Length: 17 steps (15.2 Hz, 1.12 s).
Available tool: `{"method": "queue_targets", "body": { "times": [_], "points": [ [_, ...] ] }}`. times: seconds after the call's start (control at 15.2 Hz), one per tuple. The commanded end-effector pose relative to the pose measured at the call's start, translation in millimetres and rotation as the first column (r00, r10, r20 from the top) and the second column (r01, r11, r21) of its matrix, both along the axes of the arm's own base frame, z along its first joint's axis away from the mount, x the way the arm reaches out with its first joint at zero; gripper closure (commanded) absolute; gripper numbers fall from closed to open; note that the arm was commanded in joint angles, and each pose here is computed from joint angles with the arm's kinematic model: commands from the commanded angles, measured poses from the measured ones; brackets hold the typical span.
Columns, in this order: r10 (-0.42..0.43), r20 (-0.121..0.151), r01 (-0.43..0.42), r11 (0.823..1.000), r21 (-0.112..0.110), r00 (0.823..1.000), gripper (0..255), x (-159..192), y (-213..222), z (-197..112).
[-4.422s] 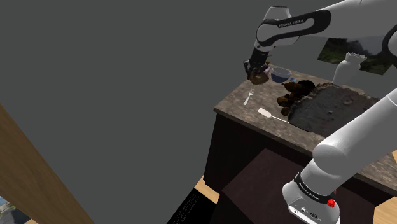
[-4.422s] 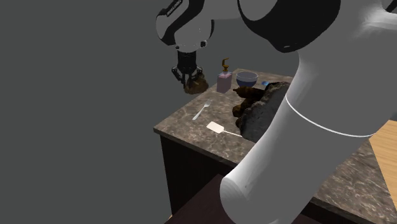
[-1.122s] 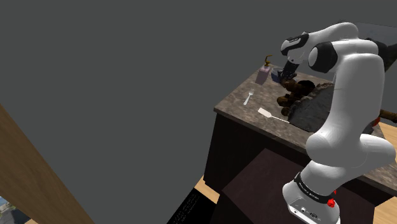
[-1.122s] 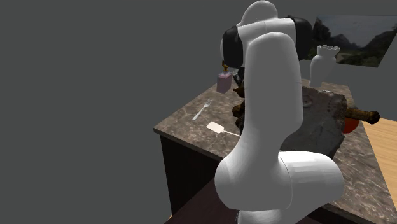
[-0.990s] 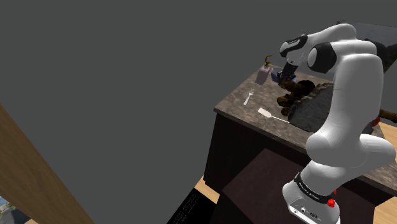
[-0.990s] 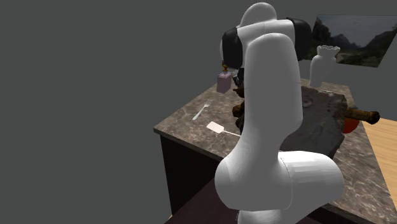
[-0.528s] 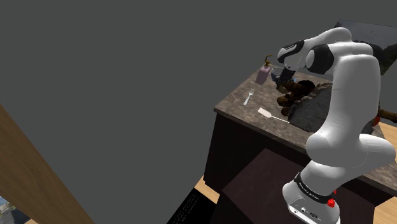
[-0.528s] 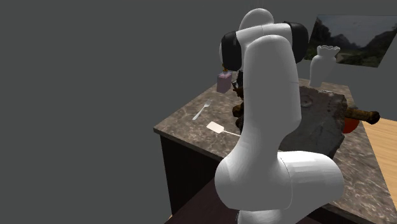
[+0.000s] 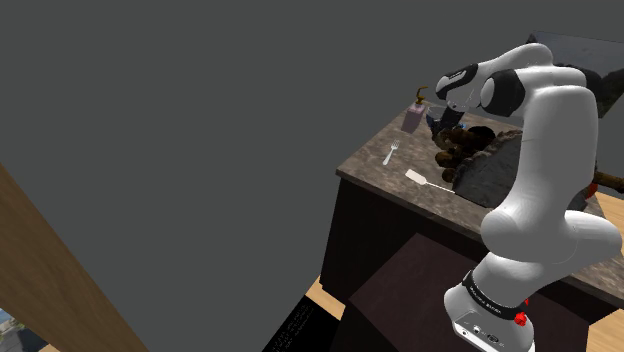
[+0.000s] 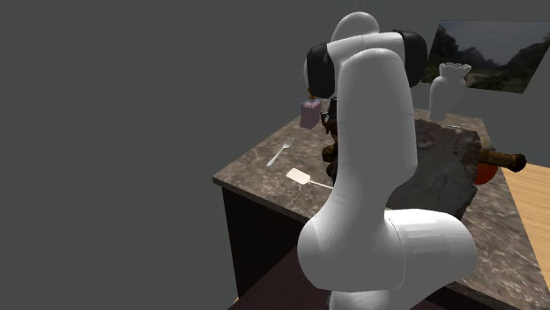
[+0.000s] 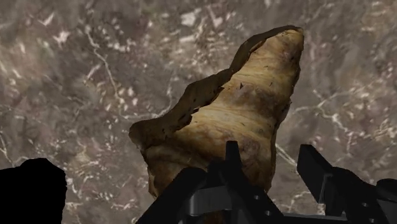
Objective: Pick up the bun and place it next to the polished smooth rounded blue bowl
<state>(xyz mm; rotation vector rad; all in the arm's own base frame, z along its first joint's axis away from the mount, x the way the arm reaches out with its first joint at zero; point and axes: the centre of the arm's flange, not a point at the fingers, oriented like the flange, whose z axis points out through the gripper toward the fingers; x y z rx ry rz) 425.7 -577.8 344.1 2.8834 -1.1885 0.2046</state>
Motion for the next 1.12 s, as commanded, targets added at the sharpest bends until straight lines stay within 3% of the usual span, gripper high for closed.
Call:
{"method": "queue_targets", "body": {
  "times": [0.0,0.26,0.53,1.06],
  "points": [
    [0.0,0.0,0.0,1.0,0.0,1.0,0,0.0,0.0,0.1],
    [0.0,0.0,0.0,1.0,0.0,1.0,0,0.0,0.0,0.1],
    [0.0,0.0,0.0,1.0,0.0,1.0,0,-5.7,3.2,49.7],
    [0.0,0.0,0.0,1.0,0.0,1.0,0,-5.7,3.2,49.7]
  ]
}}
